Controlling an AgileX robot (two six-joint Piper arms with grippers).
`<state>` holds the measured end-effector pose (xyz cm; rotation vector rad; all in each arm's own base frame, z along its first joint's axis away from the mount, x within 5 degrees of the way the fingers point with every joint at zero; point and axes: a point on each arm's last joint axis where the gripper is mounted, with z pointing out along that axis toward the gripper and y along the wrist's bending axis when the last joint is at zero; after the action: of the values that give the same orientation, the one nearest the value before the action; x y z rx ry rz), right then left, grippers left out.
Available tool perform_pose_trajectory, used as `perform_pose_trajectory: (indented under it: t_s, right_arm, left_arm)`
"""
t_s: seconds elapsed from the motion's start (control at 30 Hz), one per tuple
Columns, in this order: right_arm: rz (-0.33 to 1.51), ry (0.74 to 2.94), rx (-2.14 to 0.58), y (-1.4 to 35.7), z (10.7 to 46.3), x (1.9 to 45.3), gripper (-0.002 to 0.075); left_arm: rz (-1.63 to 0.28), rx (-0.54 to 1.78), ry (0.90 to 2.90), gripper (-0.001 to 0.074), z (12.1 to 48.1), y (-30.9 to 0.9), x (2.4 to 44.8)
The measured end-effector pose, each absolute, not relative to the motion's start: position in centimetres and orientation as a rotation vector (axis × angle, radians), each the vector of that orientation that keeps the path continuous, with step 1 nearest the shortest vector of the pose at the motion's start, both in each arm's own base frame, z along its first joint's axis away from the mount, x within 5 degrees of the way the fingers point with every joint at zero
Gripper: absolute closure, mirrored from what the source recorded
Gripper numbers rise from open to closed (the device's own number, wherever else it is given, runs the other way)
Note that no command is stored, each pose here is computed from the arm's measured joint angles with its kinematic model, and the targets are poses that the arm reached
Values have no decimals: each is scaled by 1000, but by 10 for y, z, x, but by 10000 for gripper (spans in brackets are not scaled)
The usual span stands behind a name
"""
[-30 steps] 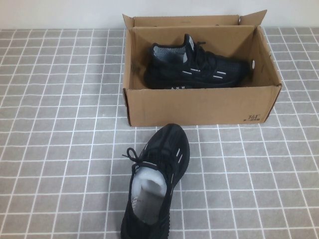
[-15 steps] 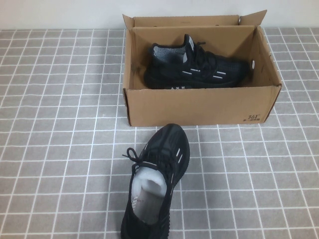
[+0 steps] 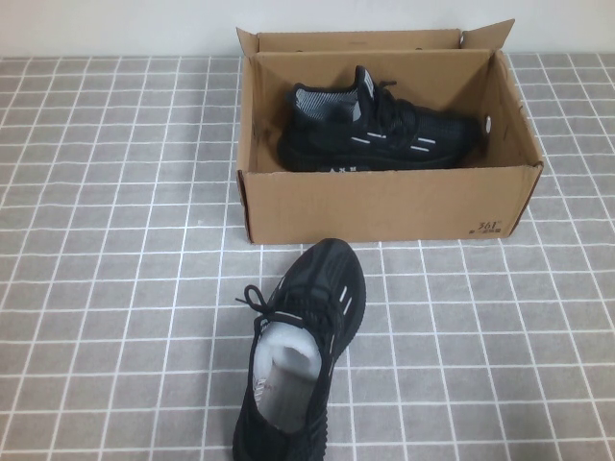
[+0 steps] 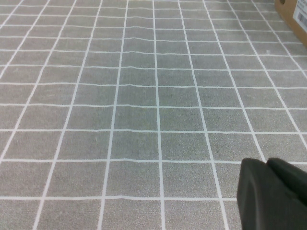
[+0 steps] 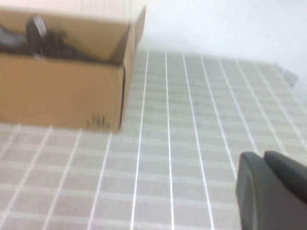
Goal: Put shoes into padded shoe box
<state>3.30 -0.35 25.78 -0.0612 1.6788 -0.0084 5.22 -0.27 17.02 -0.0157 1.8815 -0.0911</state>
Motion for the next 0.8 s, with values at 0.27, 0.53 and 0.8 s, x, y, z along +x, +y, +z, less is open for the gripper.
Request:
perform_pose_trajectory:
  t_s: [0.27, 0.53, 0.8]
  right_arm:
    - [-45, 1791, -85, -4, 223, 43, 734]
    - [-66, 1740, -126, -2, 205, 50, 734]
    - [-61, 1737, -127, -1, 203, 51, 734]
  left_arm:
    - [-91, -16, 1881, 739, 170, -3, 52]
    - [-91, -16, 1881, 739, 170, -3, 52]
    - [-91, -16, 1881, 739, 170, -3, 52]
